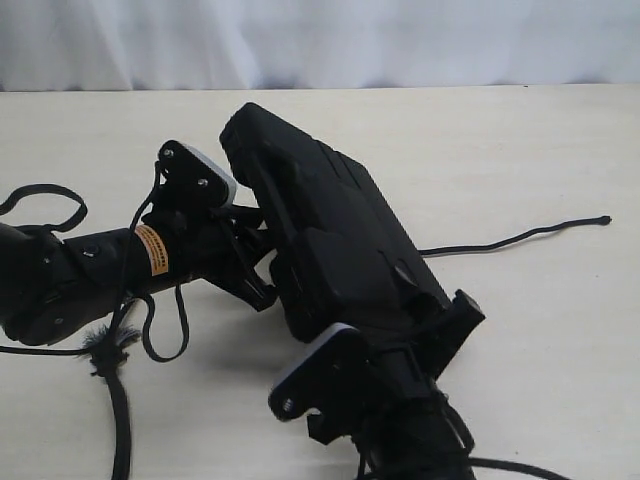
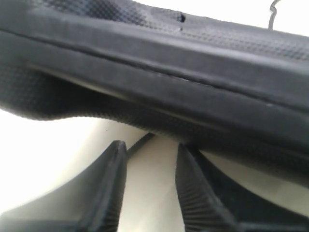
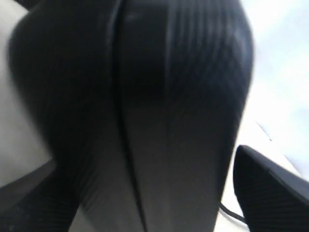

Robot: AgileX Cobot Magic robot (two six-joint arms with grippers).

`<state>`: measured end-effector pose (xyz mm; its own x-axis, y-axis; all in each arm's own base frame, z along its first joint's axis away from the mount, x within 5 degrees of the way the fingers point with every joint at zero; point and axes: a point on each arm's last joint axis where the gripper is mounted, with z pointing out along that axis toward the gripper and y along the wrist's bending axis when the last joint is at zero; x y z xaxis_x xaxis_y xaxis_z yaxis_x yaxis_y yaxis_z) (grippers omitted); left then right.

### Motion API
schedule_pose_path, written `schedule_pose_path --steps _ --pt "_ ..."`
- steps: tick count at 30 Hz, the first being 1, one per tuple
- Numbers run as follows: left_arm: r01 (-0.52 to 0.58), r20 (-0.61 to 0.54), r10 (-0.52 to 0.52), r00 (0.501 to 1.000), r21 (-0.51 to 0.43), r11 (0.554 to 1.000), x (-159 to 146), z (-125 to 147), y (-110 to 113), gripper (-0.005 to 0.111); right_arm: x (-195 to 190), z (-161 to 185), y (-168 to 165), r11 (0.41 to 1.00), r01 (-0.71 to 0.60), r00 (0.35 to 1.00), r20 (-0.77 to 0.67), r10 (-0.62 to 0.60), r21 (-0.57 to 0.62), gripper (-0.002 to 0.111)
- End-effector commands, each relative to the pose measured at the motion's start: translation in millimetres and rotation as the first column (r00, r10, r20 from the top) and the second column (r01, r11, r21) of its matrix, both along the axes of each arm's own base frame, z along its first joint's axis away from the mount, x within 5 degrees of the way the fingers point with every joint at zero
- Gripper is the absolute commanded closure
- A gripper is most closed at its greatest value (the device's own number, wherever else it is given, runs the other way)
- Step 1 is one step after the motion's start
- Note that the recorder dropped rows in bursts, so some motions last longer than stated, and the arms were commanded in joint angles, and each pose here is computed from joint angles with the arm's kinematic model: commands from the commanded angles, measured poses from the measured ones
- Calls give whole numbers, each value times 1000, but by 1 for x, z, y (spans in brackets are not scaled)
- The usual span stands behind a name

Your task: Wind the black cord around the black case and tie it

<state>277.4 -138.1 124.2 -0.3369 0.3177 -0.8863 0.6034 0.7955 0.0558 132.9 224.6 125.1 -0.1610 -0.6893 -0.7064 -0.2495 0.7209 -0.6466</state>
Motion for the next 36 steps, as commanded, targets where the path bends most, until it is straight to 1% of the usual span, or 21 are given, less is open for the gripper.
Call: schedule_pose_path --steps 1,3,4,8,9,13,14,15,16,17,19,21,23,25,27,29,31,32,33,34,36 --pt "5 36 -3 999 -35 999 3 6 -3 72 17 5 2 998 55 998 28 -55 -7 32" --pt "5 36 -3 999 -35 999 3 6 -3 72 19 5 1 998 64 998 28 -64 -2 41" --pt "5 38 -4 999 -37 999 3 6 -3 72 19 5 1 998 65 997 28 -65 1 50" --pt "6 43 -4 999 -42 999 3 7 -3 72 19 5 1 997 71 997 26 -72 23 96" --pt "6 43 -4 999 -42 999 3 7 -3 72 19 5 1 997 74 997 26 -74 31 104" --pt "6 44 -4 999 -41 999 3 7 -3 72 19 7 1 996 76 997 26 -77 47 104" --pt "0 28 1 1000 -21 1000 2 10 -1 72 20 18 0 991 81 996 33 -84 103 104" --pt "-5 26 5 1000 -3 1000 0 17 0 72 24 26 -3 985 91 996 7 -93 145 104" --pt "-16 17 16 1000 23 1000 -3 28 4 72 40 28 -13 970 131 986 -132 -105 206 104" --pt "-26 11 26 1000 43 999 -6 37 7 72 52 32 -23 955 177 976 -170 -138 236 104" --pt "-37 -12 38 999 77 996 -9 43 10 72 55 36 -27 965 158 974 -192 -118 209 104" --pt "-23 -48 30 998 144 989 -8 47 9 72 55 42 -28 966 147 977 -183 -109 212 104" --pt "-13 -89 30 996 195 981 -6 51 2 72 55 44 -28 965 146 978 -181 -107 219 104" --pt "28 -143 15 990 292 956 -4 60 -11 72 55 45 -28 964 146 978 -179 -107 222 104" --pt "42 -172 18 985 338 940 -3 67 -18 72 55 45 -29 964 149 979 -173 -112 221 104" --pt "57 -169 14 985 410 910 3 78 -20 72 56 47 -30 963 158 980 -152 -127 219 104" --pt "69 -176 19 984 482 873 5 81 -16 72 56 48 -31 962 163 981 -143 -133 218 104" --pt "81 -161 4 987 515 853 6 81 -15 72 56 48 -31 962 163 981 -142 -134 217 104" --pt "103 -127 -37 991 568 816 8 82 -14 72 56 48 -31 964 160 981 -141 -132 211 104" --pt "116 -108 -63 992 600 792 9 83 -13 72 56 48 -31 964 160 981 -141 -132 211 104" --pt "154 -94 -124 988 713 684 9 83 -7 72 56 48 -31 964 160 981 -141 -132 211 104"
